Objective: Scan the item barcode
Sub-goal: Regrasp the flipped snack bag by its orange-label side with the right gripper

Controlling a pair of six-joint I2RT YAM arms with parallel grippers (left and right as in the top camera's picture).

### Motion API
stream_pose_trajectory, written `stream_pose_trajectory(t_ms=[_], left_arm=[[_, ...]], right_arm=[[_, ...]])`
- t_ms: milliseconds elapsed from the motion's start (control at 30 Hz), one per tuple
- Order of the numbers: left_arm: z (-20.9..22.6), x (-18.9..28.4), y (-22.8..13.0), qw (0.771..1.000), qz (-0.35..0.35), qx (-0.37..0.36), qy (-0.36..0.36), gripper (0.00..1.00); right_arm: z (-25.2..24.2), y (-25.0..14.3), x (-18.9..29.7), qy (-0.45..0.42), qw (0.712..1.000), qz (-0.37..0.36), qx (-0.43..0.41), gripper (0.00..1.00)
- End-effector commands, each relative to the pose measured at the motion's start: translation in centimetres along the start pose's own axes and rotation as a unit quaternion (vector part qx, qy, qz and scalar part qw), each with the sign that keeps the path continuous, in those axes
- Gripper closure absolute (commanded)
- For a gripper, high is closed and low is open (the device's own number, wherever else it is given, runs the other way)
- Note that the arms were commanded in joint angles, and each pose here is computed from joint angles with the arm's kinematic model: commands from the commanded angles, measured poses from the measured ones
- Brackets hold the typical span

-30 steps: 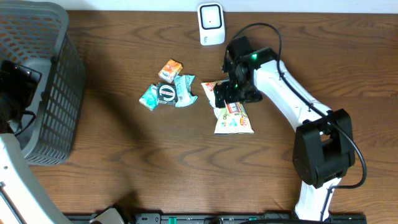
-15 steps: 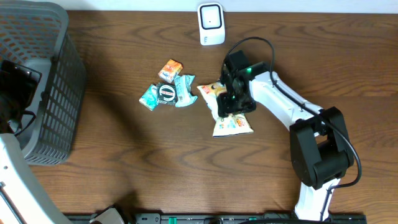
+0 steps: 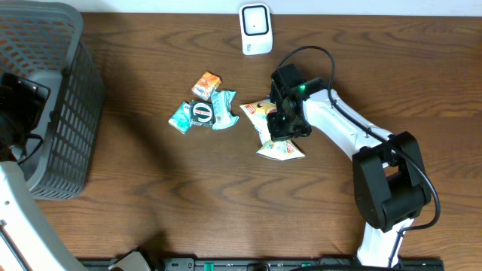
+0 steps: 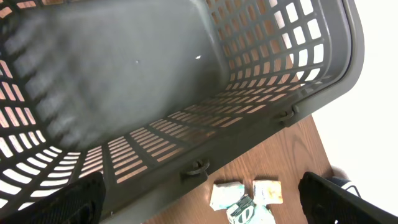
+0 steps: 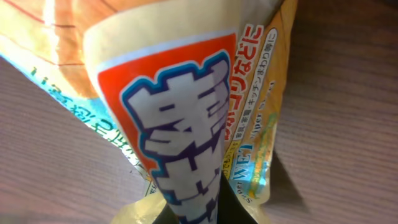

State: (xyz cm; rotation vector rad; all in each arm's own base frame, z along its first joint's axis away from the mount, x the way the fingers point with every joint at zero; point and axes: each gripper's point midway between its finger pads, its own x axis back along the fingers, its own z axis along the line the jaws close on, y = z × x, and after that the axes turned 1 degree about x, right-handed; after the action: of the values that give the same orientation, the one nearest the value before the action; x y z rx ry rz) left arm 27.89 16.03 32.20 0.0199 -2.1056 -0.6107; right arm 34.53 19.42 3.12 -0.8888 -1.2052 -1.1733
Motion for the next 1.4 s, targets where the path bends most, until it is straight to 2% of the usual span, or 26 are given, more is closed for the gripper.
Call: stream_pose_trajectory(t_ms=[0, 233, 567, 600, 700, 733, 800, 833, 1033, 1367], left_arm=[[-0.1, 0.6, 0.3, 1.0, -0.01, 0.004, -0.003, 0.02], [-0.1, 0.6, 0.3, 1.0, -0.01, 0.004, -0.003, 0.02], [-0.1, 0.6, 0.3, 1.0, -0.01, 0.004, -0.003, 0.02], [-0.1, 0.6, 0.3, 1.0, -0.01, 0.004, -0.003, 0.02], [-0.1, 0.6, 0.3, 1.0, -0.01, 0.004, -0.003, 0.02], [-0.1, 0.6, 0.3, 1.0, -0.01, 0.004, -0.003, 0.02], [-0.1, 0.6, 0.3, 1.0, -0.01, 0.004, -0.003, 0.02], [-0.1, 0.6, 0.3, 1.0, -0.01, 0.004, -0.003, 0.02], [-0.1, 0.6, 0.3, 1.0, -0.01, 0.004, -0.003, 0.02], [-0.1, 0.6, 0.3, 1.0, -0.01, 0.004, -0.003, 0.02]], right_arm=[[1.0, 1.3, 1.0, 0.003, 1.0, -0.014, 0.002, 0.99], [0.7, 3.8, 3.8, -0.027, 0.998, -0.052, 0.007, 0.99], [-2.1, 2.0, 2.8, -0.098, 0.995, -0.026, 0.002, 0.97], [-2.3, 1.7, 2.6, -0.101, 0.995, -0.022, 0.002, 0.9], [-2.7, 0.5, 1.6, -0.105, 0.995, -0.004, 0.0, 0.58], [-2.8, 0.3, 1.5, -0.105, 0.994, 0.0, -0.001, 0.43], [-2.7, -0.1, 1.2, -0.101, 0.995, 0.006, -0.001, 0.28], [-2.6, -0.3, 1.1, -0.098, 0.995, 0.009, -0.001, 0.24], [-2.4, -0.5, 0.9, -0.092, 0.996, 0.013, -0.002, 0.22], [-2.1, -1.6, -1.5, -0.066, 0.998, 0.024, -0.002, 0.26]])
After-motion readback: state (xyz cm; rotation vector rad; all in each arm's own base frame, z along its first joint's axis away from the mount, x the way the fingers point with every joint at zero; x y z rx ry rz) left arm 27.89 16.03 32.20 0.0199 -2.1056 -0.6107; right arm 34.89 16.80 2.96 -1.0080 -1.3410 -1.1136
